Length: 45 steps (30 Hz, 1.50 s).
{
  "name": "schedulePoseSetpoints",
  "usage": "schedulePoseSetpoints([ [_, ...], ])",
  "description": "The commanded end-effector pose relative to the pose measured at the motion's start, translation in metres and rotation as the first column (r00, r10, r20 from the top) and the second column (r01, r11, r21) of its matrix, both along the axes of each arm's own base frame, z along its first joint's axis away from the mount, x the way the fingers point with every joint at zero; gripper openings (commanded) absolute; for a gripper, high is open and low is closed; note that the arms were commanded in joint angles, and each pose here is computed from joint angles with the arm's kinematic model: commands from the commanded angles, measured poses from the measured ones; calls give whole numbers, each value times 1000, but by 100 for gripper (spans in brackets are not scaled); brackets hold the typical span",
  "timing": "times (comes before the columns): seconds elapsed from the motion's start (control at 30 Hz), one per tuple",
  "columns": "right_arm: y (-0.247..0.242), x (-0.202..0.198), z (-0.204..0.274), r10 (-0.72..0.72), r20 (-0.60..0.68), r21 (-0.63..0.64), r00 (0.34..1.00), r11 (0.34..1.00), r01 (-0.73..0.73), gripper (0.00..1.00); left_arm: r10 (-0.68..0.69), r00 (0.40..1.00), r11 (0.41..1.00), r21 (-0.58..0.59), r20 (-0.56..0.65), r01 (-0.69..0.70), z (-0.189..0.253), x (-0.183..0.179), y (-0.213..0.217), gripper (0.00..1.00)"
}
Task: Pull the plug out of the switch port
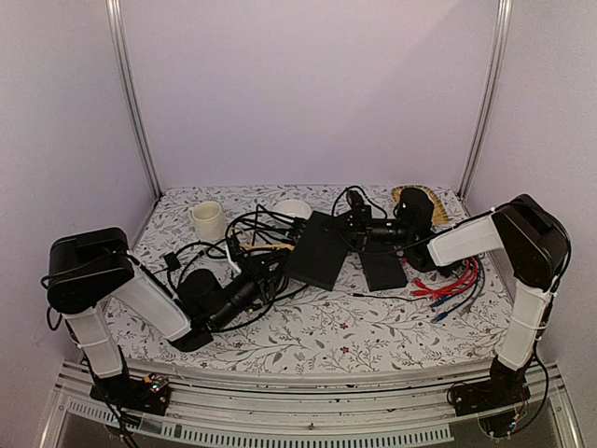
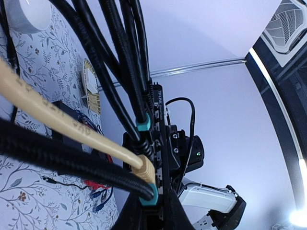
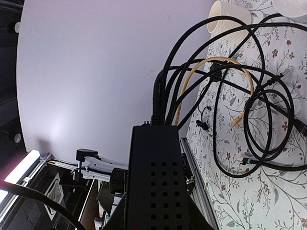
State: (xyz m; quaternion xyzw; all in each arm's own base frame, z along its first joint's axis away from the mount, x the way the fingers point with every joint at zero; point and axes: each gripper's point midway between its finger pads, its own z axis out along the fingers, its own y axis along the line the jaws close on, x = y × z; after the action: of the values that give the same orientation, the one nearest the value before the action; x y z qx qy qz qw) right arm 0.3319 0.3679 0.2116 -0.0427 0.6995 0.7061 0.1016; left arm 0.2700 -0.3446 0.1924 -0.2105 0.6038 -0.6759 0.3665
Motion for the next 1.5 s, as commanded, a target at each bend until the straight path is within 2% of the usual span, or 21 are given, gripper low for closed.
schedulePoseSetpoints([
  [0.0, -22, 2, 59, -30, 174, 97, 984, 995, 13, 2, 161, 987, 987, 7, 4, -161, -1, 16, 32, 0],
  [0.13, -25, 6, 58, -36, 175, 95, 984, 995, 19, 2, 166, 986, 984, 59, 7, -166, -4, 16, 33, 0],
  [0.63, -33, 20, 64, -49, 192, 108, 980, 994, 28, 1, 92, 996, 989, 118, 5, -92, -11, 14, 25, 0],
  [1.47, -39, 21, 64, -60, 181, 118, 982, 992, 39, 1, 252, 967, 966, 77, -32, -249, -11, 22, 58, 0],
])
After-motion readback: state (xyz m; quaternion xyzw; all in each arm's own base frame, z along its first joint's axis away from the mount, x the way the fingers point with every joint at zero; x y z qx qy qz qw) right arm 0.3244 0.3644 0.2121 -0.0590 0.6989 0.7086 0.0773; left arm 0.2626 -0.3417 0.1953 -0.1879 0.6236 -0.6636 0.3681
